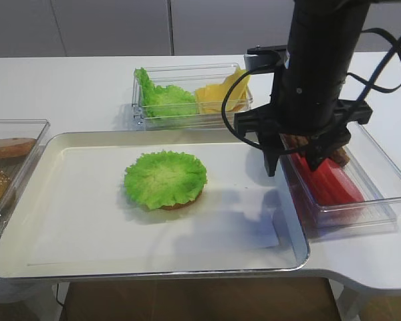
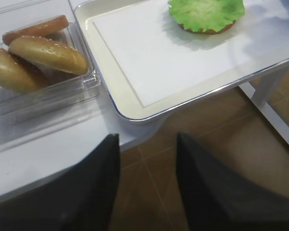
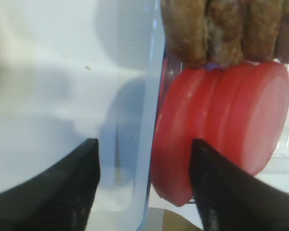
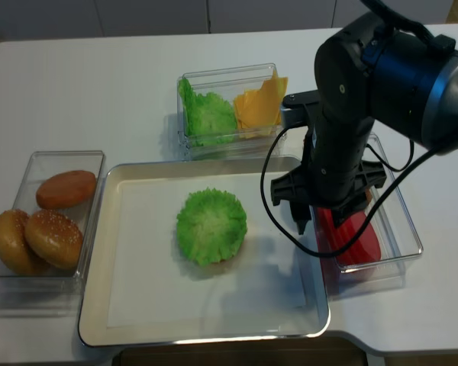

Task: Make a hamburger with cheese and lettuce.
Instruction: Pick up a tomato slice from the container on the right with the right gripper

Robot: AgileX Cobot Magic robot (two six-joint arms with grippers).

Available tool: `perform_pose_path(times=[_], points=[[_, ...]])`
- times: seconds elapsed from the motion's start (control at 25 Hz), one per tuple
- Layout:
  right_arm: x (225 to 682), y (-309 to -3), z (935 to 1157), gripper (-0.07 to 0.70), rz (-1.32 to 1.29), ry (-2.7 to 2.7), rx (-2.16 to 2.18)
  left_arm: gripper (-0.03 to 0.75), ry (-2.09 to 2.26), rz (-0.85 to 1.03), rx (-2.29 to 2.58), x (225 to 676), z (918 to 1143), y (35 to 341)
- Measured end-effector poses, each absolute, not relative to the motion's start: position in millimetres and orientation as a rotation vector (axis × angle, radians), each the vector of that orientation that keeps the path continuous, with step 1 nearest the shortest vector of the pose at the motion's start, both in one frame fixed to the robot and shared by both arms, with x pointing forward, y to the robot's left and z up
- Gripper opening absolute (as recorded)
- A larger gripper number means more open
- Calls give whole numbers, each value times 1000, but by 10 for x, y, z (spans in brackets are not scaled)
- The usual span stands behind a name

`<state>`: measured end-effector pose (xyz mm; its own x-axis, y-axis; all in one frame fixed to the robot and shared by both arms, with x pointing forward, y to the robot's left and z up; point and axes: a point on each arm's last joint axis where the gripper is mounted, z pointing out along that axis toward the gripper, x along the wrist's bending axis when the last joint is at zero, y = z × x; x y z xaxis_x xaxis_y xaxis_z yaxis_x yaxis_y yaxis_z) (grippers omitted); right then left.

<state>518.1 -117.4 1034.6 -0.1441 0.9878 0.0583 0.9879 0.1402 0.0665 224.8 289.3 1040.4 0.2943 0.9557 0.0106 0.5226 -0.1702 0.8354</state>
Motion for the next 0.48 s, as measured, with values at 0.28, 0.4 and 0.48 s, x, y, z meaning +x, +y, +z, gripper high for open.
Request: perform_pose_path(times=[0.28,0.4,0.48], points=[[5181,-1175,10346,433,-139,-2372,-2055,295,1331,730,1813,2248,10404,2893],[5182,-1174,10346,427,-142,-2372,-2055,295,1331,730,1813,2248,10404,2893],[5186,-1171,10347,426,-149,-2369,-2060,295,1331,730,1813,2248,10404,2893]])
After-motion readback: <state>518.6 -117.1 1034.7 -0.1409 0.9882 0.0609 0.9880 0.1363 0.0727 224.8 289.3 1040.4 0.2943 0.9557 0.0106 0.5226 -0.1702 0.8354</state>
